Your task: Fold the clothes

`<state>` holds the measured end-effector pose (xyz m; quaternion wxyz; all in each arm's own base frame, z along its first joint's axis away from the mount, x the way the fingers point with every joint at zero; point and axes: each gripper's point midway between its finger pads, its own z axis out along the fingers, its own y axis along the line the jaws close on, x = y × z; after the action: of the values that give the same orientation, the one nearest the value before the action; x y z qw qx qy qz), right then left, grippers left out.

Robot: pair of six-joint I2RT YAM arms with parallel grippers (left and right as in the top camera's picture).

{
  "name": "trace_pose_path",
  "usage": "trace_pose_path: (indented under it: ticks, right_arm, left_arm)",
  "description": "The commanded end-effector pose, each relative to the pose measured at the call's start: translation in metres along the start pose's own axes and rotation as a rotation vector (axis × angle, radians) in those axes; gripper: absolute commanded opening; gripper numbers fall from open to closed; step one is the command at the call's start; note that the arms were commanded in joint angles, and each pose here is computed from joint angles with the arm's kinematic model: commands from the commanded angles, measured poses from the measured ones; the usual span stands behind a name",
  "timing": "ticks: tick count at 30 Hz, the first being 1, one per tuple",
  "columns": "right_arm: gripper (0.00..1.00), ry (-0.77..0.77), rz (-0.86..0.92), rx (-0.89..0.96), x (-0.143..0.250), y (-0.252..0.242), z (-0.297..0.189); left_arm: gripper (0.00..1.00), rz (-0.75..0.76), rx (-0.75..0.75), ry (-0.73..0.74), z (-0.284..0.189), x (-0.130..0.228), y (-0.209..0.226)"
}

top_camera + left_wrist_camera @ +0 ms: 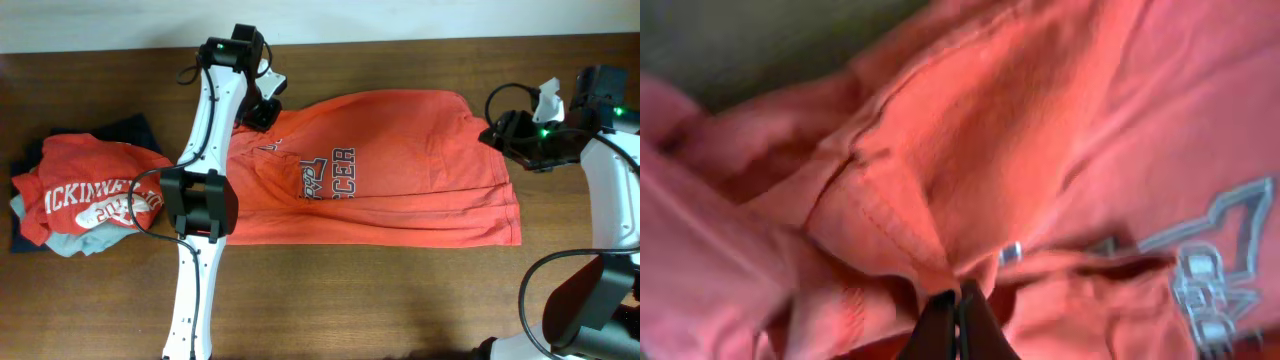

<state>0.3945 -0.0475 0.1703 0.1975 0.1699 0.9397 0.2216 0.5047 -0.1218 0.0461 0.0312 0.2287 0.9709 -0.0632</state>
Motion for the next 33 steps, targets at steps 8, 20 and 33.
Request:
trace_pose_path:
  ticks: [8,20,33]
  right_arm:
    - [0.64,-0.204,-0.126,-0.024,-0.053,0.013,-0.008]
    - [0.67,-0.233,-0.095,-0.052,-0.079,-0.001,0.032]
    - [0.76,-0.233,-0.095,-0.051,-0.079,-0.002,0.032]
  left_arm:
    - [0.00,-0.028,0.224,-0.167,-0.101,-0.004,-0.060]
    - [0.02,-0.061,0.288,-0.100,-0.091,-0.006,-0.136]
    - [0.47,-0.111,0.027,-0.045,-0.074,0.002,-0.113]
